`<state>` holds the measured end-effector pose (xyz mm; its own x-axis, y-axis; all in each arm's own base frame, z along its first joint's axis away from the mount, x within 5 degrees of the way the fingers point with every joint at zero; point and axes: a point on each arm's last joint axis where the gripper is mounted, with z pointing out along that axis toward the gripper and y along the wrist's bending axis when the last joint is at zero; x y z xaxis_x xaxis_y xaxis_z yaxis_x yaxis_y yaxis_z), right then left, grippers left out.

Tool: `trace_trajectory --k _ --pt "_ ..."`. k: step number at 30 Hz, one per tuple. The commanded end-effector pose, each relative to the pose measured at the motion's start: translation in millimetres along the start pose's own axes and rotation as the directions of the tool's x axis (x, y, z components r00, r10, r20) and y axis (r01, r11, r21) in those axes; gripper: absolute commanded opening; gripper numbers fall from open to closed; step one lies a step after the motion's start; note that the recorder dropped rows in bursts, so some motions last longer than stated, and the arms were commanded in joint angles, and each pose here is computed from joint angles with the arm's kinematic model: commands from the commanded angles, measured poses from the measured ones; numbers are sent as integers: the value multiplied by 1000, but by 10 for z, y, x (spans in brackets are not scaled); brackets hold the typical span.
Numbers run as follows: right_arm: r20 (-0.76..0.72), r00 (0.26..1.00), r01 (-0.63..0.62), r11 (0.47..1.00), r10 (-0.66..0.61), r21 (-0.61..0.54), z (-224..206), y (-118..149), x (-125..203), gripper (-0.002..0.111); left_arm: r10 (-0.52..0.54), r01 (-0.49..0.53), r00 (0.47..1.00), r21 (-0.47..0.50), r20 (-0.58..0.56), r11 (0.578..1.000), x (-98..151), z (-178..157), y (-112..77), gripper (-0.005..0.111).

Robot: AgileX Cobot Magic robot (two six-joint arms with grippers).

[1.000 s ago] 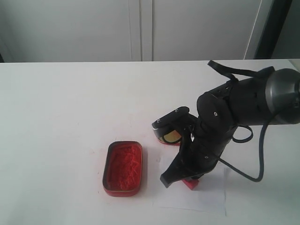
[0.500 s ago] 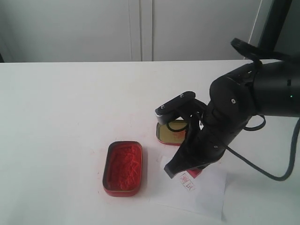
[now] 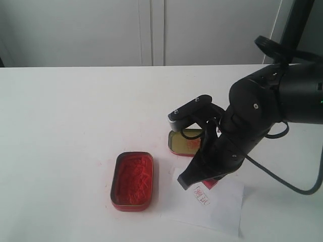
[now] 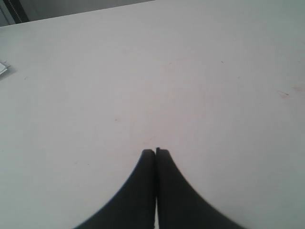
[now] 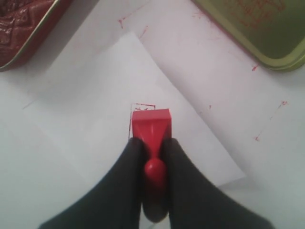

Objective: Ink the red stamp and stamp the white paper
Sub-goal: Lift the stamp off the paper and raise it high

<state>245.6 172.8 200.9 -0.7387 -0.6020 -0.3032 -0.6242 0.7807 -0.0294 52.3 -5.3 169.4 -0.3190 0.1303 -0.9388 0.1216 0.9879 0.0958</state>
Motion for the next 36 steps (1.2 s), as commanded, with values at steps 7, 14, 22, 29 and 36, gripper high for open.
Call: trace_trajectory --k 7,14,22,29,36 --pt "95 995 -7 1000 7 5 -24 -2 -62 0 0 0 1000 1 -1 1000 10 2 -2 0" --pt "222 974 -37 999 38 -9 -43 4 -178 0 0 0 1000 1 -1 1000 10 2 -2 0" --pt "341 939 -53 999 53 -10 -74 -4 -286 0 0 0 1000 1 -1 1000 10 2 -2 0" --pt "468 882 -53 999 51 -9 -361 -28 -608 0 0 0 1000 1 -1 1000 10 2 -2 0" --pt "564 825 -53 999 48 -8 -675 -48 -874 0 0 0 1000 0 2 1000 7 2 -1 0"
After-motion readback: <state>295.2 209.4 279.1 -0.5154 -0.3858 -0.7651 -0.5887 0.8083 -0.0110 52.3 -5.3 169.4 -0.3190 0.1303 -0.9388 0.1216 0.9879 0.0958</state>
